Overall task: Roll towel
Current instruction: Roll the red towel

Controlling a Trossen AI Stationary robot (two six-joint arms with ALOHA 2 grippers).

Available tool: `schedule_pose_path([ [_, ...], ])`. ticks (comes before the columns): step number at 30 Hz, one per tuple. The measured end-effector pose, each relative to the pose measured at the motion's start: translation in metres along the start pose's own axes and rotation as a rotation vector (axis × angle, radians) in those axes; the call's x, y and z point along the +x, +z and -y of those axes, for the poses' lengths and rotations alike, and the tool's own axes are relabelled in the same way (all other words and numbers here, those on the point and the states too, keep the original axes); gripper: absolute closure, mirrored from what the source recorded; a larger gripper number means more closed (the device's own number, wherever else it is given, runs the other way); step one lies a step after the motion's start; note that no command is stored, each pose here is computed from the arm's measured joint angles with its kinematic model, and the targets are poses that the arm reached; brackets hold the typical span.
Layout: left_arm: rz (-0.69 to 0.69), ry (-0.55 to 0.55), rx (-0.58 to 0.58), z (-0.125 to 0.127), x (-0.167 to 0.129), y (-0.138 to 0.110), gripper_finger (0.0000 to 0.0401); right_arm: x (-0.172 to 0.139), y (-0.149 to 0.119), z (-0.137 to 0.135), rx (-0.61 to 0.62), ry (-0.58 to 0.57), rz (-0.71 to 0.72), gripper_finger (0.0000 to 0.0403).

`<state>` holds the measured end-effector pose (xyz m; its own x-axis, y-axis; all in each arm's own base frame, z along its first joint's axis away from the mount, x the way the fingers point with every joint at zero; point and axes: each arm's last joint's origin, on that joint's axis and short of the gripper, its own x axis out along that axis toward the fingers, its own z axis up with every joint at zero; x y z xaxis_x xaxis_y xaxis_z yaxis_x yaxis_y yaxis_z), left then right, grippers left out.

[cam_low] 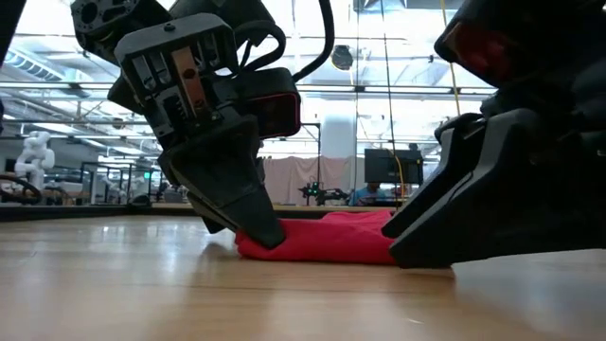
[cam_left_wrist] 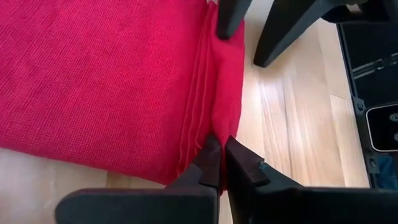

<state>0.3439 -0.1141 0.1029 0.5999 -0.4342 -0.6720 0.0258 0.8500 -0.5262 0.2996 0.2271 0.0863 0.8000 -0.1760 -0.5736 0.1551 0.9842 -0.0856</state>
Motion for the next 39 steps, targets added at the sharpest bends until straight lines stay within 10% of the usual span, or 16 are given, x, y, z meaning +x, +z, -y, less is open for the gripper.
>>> schedule_pose_path([
  [22, -0.079, 0.059, 0.127, 0.009, -0.029, 0.002, 0.0222, 0.000, -0.005, 0.003, 0.260, 0.017, -0.101, 0.0372],
  [39, 0.128, 0.392, 0.876, 0.078, -0.008, -0.044, 0.0221, 0.003, -0.002, 0.003, 0.516, 0.044, -0.103, 0.0377],
])
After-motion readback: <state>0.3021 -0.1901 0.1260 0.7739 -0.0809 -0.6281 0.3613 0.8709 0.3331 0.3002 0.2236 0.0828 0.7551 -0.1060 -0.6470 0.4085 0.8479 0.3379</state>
